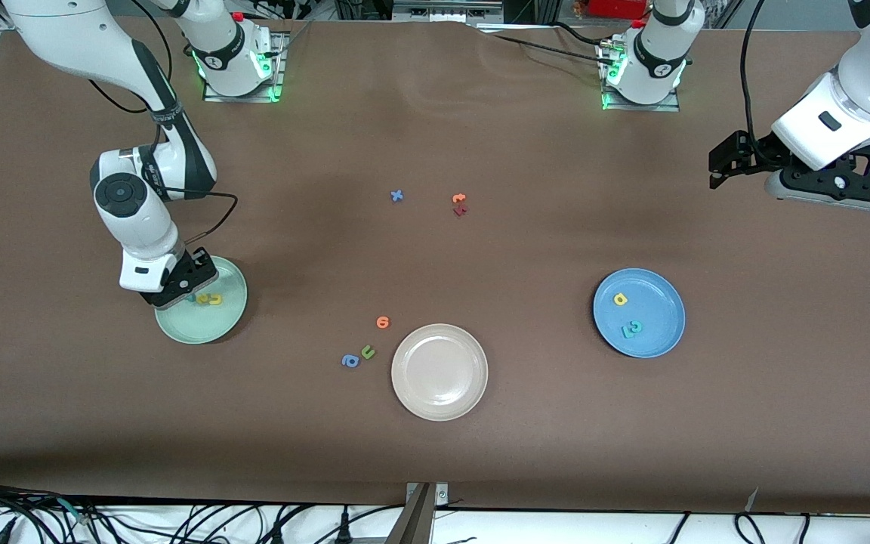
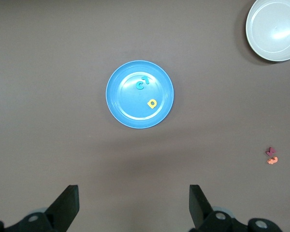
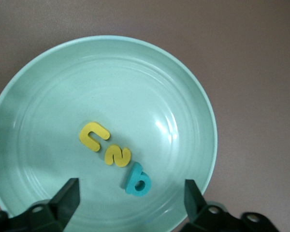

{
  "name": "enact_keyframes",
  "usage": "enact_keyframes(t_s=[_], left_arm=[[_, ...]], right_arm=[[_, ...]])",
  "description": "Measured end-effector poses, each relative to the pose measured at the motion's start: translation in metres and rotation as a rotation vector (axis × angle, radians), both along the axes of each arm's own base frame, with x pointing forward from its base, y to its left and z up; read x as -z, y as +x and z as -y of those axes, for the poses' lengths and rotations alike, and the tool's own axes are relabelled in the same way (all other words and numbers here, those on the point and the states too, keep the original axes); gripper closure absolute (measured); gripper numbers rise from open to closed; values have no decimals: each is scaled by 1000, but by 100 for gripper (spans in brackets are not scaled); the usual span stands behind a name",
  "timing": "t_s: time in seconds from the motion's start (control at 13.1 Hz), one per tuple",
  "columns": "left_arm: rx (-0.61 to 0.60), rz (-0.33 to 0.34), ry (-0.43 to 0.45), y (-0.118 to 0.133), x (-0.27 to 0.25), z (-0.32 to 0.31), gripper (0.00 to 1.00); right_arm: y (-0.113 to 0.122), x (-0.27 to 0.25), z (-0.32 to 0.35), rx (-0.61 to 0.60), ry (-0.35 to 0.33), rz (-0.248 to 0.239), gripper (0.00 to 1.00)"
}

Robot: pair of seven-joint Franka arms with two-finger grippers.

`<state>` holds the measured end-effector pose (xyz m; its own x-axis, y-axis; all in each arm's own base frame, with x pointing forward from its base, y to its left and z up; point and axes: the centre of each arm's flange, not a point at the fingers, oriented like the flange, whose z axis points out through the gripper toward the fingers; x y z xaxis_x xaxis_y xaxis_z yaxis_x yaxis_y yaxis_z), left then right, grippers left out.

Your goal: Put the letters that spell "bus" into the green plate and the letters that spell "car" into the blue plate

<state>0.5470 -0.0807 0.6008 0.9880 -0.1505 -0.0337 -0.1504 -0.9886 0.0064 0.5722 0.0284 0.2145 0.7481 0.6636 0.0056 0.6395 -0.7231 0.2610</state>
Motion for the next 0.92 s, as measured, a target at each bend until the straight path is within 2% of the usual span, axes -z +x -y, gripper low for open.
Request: enact_keyframes(t_s=[0.08,0.23,0.38,0.61,0.76,0.92], left_arm=[[0,0,0,0,0,0,0],[0,0,0,0,0,0,0],[0,0,0,0,0,0,0],[0,0,0,0,0,0,0],[0,0,0,0,0,0,0],[1,0,0,0,0,0,0]], right_arm=[[0,-3,1,16,2,-8,2],[1,-19,-7,113,55,-64,2],[9,-59,-28,222,139,-163,1],[31,-165,-40,300,217,-299,1],[38,-234,-34,349,224,-335,1],[38,-282,-23,452,219,-344,1]])
